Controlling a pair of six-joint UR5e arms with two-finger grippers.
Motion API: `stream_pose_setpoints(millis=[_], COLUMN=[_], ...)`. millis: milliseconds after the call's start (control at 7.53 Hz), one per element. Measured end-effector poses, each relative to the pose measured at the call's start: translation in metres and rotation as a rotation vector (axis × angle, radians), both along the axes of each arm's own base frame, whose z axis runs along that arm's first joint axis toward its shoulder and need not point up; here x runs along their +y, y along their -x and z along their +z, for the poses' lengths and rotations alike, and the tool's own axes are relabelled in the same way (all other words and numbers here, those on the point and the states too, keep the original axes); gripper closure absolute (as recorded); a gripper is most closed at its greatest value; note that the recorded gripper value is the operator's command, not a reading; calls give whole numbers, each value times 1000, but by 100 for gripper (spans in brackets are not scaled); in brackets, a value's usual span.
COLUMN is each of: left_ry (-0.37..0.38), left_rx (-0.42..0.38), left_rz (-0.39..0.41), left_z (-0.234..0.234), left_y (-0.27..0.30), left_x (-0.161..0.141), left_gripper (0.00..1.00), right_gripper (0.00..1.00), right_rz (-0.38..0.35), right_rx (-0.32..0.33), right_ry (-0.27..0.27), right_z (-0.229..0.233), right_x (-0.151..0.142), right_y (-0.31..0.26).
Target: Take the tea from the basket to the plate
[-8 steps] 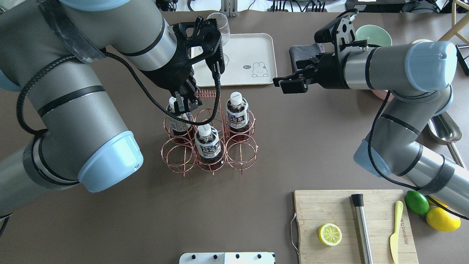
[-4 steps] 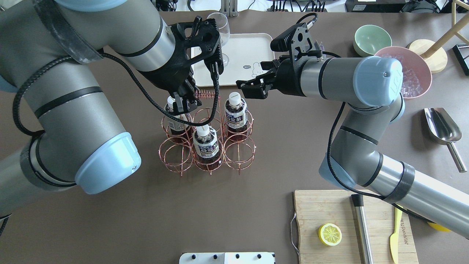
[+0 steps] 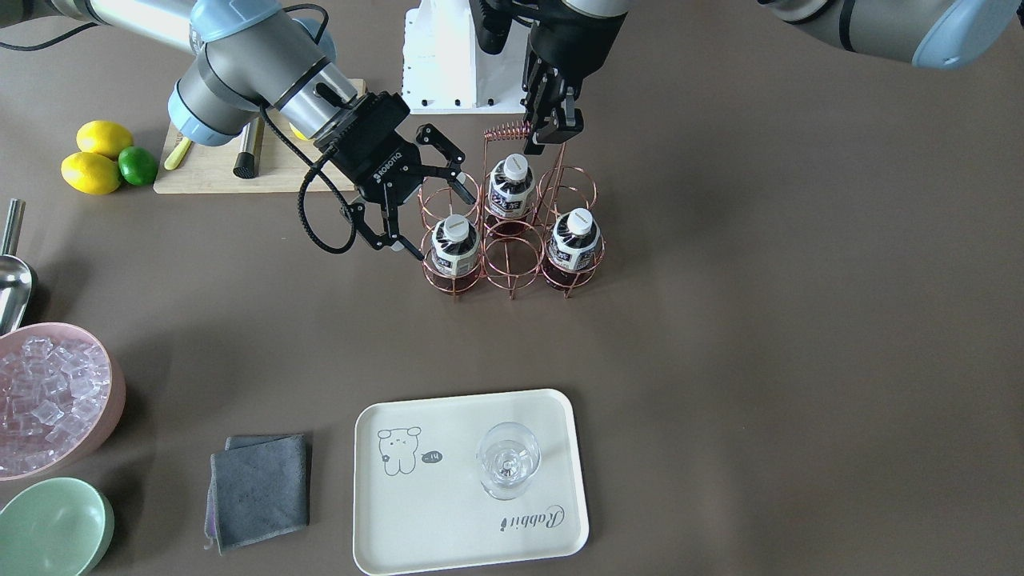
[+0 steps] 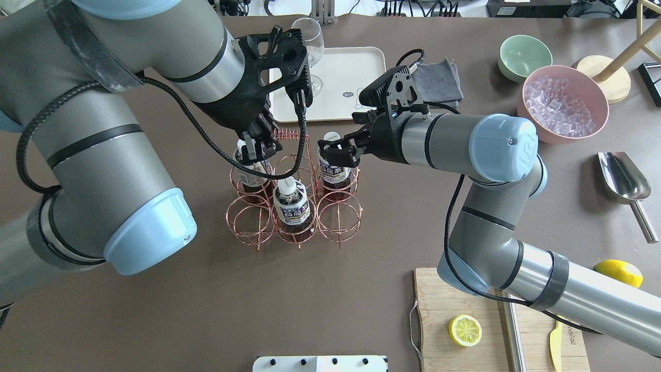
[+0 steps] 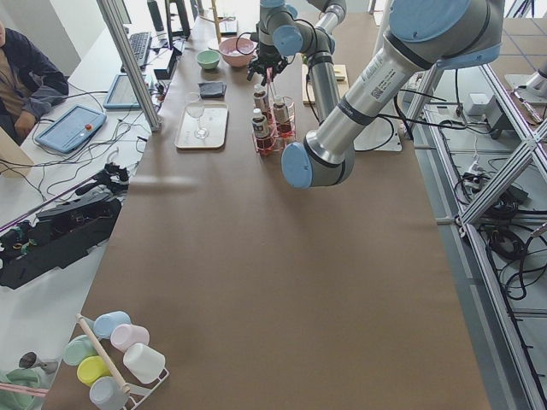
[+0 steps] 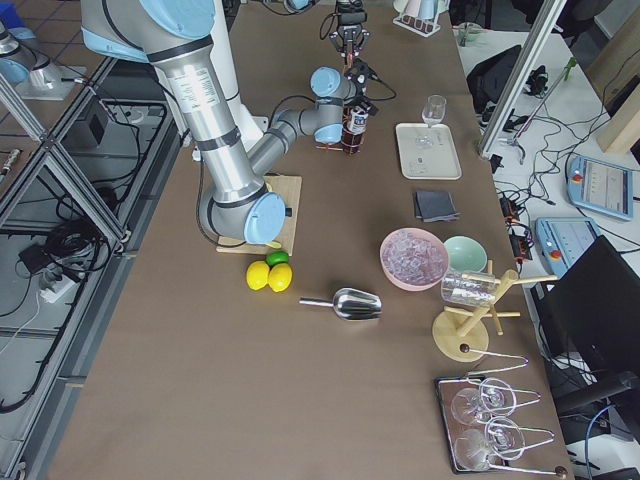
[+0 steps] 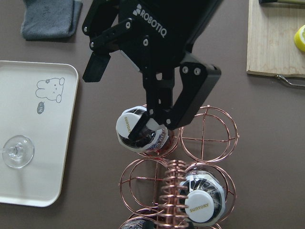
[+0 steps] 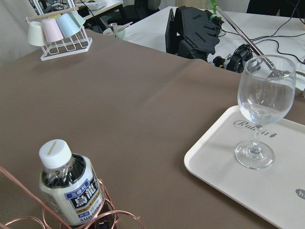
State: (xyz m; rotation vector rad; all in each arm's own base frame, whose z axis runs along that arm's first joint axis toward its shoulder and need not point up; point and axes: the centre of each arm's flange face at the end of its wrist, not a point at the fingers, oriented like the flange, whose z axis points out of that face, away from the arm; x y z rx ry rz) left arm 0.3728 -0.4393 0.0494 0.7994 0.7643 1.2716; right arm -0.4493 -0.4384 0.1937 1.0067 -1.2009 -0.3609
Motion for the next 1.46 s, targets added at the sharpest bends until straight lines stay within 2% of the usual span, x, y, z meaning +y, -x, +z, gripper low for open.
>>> stream_pose_setpoints(millis=[266,398,531,664,797,929,1062,1195,1461], left_ry=[1,1,2,2,2,2,2,2,2], left_rx=[-1,-2,-2,-2,-3,-3,-2,-2,-2], left_rz=[2,2,3,3,3,3,3,3,3], left_z=[1,1,1,1,1,1,1,1,1], left_y=[-1,-1,-2,-2,-2,-2,-2,-2,-2], left_x=[1,1,1,1,1,1,1,1,1], left_gripper=[100,100,100,100,100,100,100,100,100], right_gripper=[2,16,25,29,41,64,96,100,100], right_rz=[-7,-9,-9,-6,-3,-2,0,5,12], right_rx=[8,12,18,23,24,27,32,43,55], right_ry=[2,2,0,-3,-4,-5,-6,-16,-27], right_z=[-1,1,3,5,5,6,8,10,10], right_x=[3,4,5,5,5,5,6,9,13], right_y=[5,6,7,7,7,8,10,15,22])
